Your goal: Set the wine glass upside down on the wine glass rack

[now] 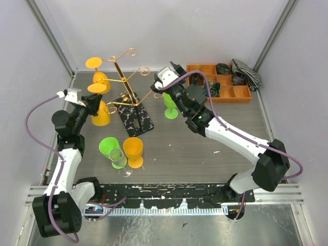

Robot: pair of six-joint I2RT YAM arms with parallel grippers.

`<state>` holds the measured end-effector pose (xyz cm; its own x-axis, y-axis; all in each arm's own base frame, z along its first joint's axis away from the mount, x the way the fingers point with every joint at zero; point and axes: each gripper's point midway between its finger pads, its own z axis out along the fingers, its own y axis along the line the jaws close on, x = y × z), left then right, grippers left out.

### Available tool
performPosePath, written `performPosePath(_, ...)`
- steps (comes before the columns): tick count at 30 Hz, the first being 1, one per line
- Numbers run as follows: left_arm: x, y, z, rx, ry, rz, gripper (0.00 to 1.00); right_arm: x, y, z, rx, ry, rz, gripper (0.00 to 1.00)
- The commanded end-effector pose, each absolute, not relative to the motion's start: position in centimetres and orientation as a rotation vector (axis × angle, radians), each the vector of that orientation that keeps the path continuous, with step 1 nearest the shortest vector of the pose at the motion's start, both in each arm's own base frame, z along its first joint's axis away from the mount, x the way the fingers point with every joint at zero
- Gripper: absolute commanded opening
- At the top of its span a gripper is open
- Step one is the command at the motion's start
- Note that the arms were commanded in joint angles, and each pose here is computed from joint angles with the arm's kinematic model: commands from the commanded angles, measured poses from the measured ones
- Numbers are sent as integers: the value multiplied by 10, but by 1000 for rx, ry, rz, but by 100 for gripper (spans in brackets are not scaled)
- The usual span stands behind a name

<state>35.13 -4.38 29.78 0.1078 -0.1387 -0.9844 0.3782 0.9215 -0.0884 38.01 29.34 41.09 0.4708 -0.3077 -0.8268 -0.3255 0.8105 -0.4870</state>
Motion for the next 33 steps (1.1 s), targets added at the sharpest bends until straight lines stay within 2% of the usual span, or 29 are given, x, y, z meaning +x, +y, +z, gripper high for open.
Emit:
performPosePath(1,345,-48,329,230,1255,-398,0,366,281,447,-617,1030,12,79)
performPosePath(33,402,-55,284,197,1183,-518,0,365,283,441,-668,1046,7,81)
